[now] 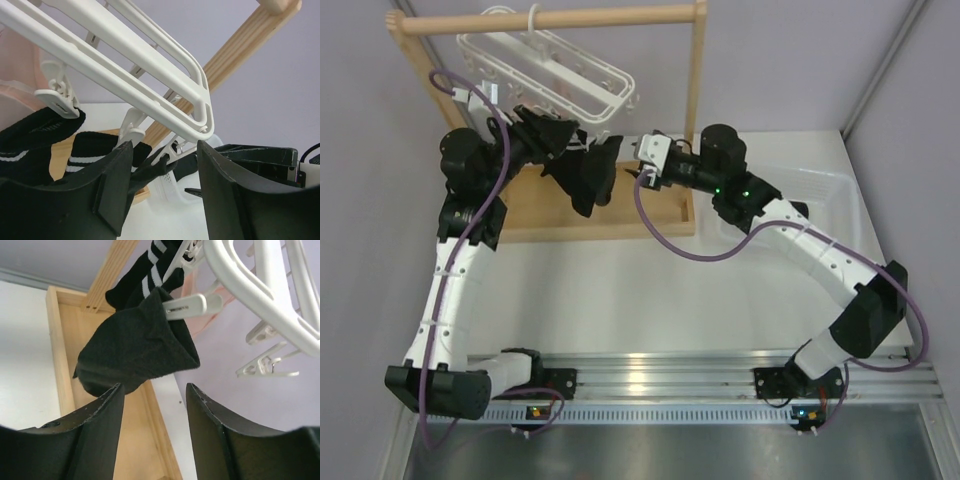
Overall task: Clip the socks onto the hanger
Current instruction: Clamp the sock onto the hanger, then open the clamp at the hanger.
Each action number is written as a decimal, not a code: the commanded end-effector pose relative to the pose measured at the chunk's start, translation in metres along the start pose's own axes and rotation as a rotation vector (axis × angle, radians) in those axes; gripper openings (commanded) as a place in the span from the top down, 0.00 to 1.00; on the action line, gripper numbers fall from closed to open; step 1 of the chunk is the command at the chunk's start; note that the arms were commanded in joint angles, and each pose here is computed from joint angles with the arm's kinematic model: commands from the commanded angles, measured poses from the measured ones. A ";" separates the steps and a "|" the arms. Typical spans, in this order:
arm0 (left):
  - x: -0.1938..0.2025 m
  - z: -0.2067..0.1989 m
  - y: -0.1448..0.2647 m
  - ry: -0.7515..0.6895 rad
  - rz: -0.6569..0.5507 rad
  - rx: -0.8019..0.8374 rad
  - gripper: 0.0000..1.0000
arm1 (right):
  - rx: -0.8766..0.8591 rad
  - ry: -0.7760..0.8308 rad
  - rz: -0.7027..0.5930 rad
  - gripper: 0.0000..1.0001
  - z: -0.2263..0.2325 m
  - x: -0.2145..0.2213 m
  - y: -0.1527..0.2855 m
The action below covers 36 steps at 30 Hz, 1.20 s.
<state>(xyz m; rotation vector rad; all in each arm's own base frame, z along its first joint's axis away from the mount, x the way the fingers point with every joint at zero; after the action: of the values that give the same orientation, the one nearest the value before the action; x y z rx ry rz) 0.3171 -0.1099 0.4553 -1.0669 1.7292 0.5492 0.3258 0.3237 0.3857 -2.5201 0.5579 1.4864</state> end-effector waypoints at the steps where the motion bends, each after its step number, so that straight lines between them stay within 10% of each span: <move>1: -0.020 -0.005 0.008 -0.010 -0.078 0.005 0.41 | 0.101 -0.023 -0.050 0.48 -0.023 -0.020 0.025; 9: -0.027 0.006 0.006 -0.018 -0.103 -0.023 0.42 | 0.170 -0.244 -0.153 0.39 -0.081 -0.002 0.034; 36: -0.025 0.013 0.007 -0.013 -0.089 -0.035 0.43 | -0.061 -0.224 -0.355 0.40 -0.088 0.000 -0.034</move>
<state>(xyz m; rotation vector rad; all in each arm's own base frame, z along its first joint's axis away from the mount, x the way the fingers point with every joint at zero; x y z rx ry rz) 0.3242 -0.0876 0.4578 -1.1463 1.7059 0.5761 0.4191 0.3148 0.4091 -2.2431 0.1335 1.6845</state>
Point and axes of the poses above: each gripper's point midway between its finger pads, its own y axis back along the fingers, its own z axis along the line the jaws close on, x = y × z, the point moved 5 cm from there along y, back along the fingers, and after that the axes turned 9 degrees about -y, right-handed, at the moved point
